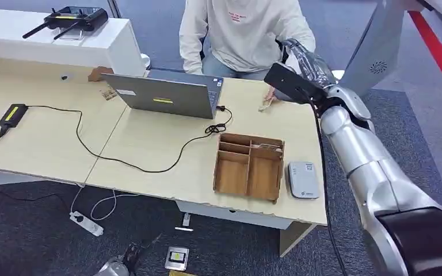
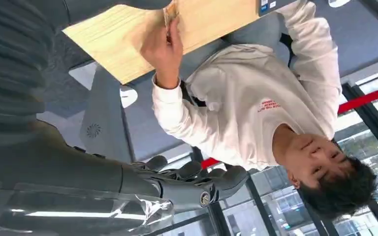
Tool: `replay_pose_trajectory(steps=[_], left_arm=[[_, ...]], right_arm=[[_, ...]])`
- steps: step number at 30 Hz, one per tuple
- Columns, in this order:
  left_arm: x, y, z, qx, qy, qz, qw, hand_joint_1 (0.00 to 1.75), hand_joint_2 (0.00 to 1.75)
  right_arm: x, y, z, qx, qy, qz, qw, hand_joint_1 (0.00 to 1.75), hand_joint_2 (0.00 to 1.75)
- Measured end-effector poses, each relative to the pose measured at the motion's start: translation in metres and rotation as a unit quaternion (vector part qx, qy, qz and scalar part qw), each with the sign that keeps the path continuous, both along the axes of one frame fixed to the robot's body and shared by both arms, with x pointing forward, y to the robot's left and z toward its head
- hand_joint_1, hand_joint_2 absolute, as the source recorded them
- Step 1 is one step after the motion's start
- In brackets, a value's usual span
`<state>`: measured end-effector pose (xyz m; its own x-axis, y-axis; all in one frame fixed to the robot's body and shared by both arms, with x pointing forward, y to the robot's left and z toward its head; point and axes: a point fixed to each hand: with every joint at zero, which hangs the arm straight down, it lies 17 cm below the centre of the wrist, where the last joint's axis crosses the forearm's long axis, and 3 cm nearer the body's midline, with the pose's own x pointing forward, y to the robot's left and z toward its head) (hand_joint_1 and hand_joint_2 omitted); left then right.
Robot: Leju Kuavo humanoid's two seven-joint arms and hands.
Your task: Pass the card to the sensor for recognition and then transmit it.
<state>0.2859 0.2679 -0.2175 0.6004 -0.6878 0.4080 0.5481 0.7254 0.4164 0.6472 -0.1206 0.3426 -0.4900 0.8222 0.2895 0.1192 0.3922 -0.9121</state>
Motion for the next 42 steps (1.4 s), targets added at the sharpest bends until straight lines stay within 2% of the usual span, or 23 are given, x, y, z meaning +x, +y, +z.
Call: replay_pose_trajectory(steps=[10, 15, 18, 23, 30, 37, 42], left_arm=[[0.0, 0.0, 0.0, 0.0, 0.001, -0.001, 1.0, 0.0, 0.0], [0.002, 0.004, 0.0, 0.003, 0.011, 0.008, 1.0, 0.0, 0.0], [0.001, 0.007, 0.0, -0.007, 0.011, 0.031, 0.999, 0.0, 0.0], [-0.008, 0.015, -0.005, -0.011, 0.015, 0.054, 0.998, 0.0, 0.0], [-0.016, 0.021, -0.008, -0.006, 0.009, 0.068, 0.998, 0.0, 0.0], [-0.022, 0.024, -0.01, -0.004, -0.003, 0.092, 0.996, 0.0, 0.0], [-0.033, 0.021, -0.014, -0.012, 0.005, 0.102, 0.995, 0.0, 0.0]], right_arm=[[0.0, -0.003, 0.006, 0.011, -0.006, 0.001, 1.0, 0.0, 1.75], [-0.002, -0.006, 0.024, 0.062, -0.005, 0.017, 0.998, 0.0, 1.75], [-0.003, -0.011, 0.024, 0.106, 0.028, 0.016, 0.994, 0.0, 1.75], [-0.013, -0.032, -0.031, 0.131, 0.109, -0.024, 0.985, 0.0, 1.75], [-0.061, -0.043, -0.125, 0.103, 0.182, -0.046, 0.977, 0.0, 1.75], [-0.095, -0.03, -0.145, 0.036, 0.214, -0.017, 0.976, 0.0, 1.75], [-0.106, -0.022, -0.144, 0.004, 0.215, -0.003, 0.977, 0.0, 1.75]])
